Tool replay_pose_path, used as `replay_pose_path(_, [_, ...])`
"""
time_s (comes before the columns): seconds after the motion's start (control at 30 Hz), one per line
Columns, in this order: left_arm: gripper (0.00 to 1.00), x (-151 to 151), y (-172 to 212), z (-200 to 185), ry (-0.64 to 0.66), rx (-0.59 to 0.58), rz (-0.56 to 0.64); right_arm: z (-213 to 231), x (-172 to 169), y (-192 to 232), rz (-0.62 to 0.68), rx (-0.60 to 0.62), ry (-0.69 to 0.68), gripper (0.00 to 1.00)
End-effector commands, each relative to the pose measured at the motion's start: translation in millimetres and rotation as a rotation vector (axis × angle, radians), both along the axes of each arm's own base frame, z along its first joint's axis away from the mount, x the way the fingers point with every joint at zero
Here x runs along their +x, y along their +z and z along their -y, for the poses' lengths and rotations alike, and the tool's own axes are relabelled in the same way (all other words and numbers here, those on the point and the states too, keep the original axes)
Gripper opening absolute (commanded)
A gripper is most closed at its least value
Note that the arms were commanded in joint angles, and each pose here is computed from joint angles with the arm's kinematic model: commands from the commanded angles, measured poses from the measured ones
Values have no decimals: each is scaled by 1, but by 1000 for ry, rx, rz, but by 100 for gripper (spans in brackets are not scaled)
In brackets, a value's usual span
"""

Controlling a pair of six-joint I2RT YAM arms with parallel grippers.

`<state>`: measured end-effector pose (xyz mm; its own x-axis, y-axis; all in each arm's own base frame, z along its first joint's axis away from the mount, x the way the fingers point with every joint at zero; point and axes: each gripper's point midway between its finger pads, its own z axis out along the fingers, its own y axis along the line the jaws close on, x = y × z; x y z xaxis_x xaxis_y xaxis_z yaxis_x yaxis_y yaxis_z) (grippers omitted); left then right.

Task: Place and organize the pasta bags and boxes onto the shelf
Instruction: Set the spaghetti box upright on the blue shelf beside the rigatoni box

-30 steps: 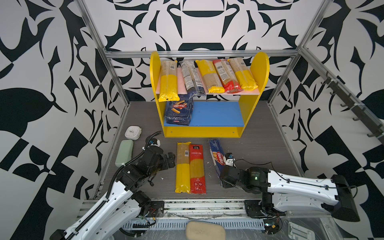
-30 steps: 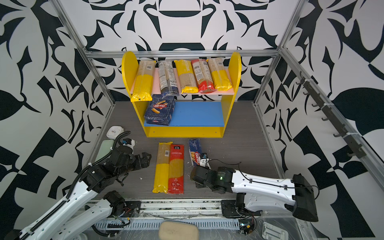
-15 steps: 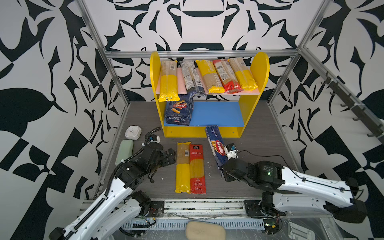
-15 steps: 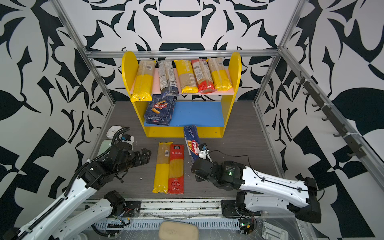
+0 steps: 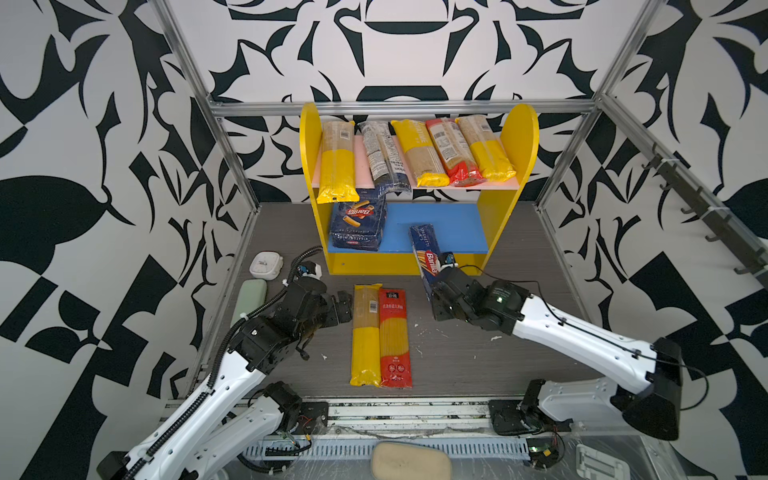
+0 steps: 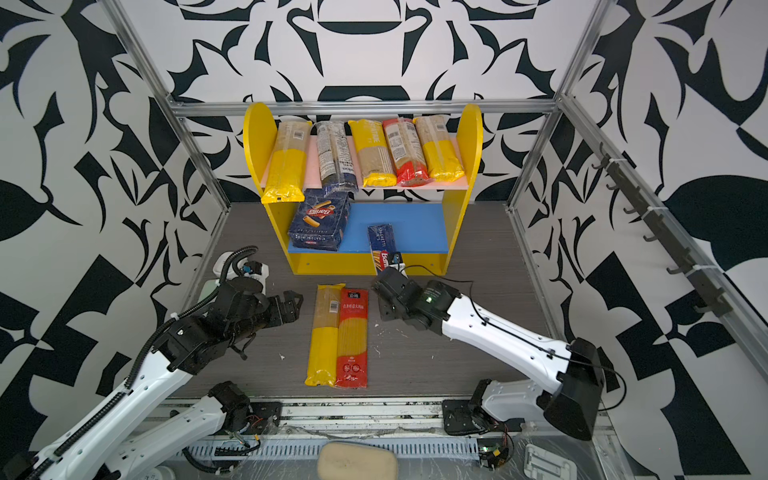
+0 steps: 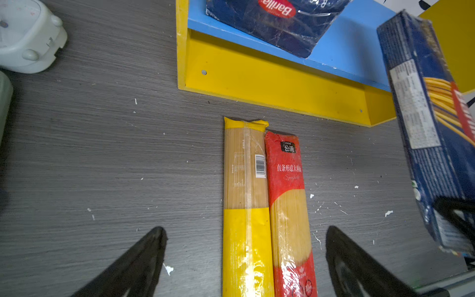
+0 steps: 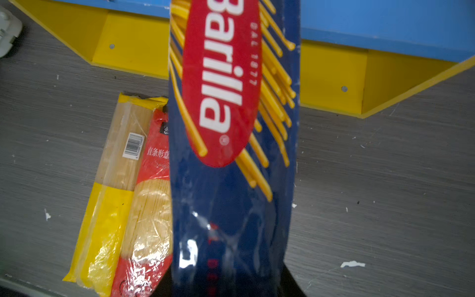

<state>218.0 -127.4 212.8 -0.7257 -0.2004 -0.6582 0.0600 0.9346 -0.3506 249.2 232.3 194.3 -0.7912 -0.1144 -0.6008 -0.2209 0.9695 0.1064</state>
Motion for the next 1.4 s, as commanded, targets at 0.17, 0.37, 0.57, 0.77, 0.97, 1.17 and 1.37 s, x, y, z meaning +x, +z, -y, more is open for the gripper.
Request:
replay_pose_path(0.17, [99, 5, 21, -3, -3, 27, 42, -32, 98, 92, 303, 165, -48, 0])
replay_pose_path(0.37, [99, 10, 24, 0, -10, 39, 45, -46, 135, 85, 318, 172, -83, 0])
replay_pose_path(0.57, [99, 11, 23, 0, -17, 58, 49, -60, 159, 83, 330, 190, -134, 1])
replay_pose_path(0.77, [99, 9, 26, -5, -13, 62, 63, -71, 175, 79, 313, 200, -177, 4])
replay_pose_path(0.97, [99, 3, 28, -10, -8, 60, 75, -77, 185, 71, 290, 197, -211, 22])
replay_pose_path(1.17, [99, -1, 31, -15, -6, 66, 83, -80, 183, 70, 278, 219, -209, 62])
replay_pose_path(1.37, [99, -4, 34, -17, -9, 60, 95, -80, 176, 71, 267, 233, -197, 73])
